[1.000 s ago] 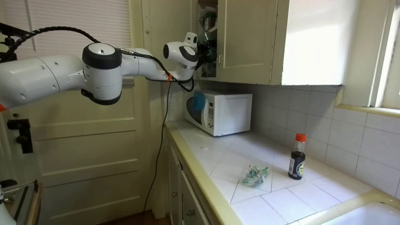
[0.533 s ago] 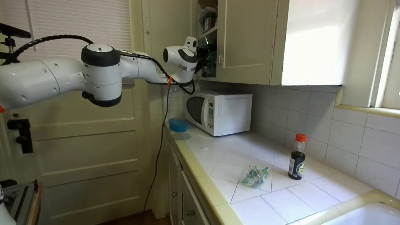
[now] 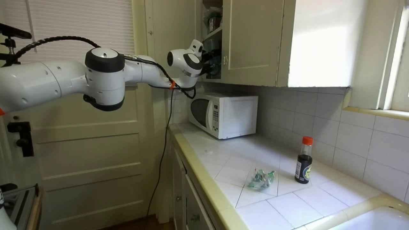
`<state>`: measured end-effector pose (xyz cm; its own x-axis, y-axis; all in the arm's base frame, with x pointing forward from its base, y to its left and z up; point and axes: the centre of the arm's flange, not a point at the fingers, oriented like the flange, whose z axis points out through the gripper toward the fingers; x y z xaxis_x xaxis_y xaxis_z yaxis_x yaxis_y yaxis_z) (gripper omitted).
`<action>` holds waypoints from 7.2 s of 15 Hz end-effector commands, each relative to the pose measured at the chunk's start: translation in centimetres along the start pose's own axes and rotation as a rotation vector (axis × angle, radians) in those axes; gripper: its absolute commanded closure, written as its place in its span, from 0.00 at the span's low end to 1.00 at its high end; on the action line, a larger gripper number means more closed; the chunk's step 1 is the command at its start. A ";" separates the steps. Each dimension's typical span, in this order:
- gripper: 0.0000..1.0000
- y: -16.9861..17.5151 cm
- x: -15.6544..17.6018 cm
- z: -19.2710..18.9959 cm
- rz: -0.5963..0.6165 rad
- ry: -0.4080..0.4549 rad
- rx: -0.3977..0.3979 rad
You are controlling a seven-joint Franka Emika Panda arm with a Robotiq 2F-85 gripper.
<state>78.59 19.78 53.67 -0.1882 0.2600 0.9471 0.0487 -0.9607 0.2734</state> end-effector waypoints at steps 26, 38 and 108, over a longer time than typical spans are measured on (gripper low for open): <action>0.20 0.5 -6.8 0.6 0.239 -0.138 0.073; 0.45 -1.5 -5.4 1.4 0.171 -0.095 0.073; 0.42 -0.8 -3.5 2.3 0.079 -0.053 0.060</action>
<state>79.19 19.35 50.43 -0.1397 0.1899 0.9718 0.1227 -0.9706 0.2073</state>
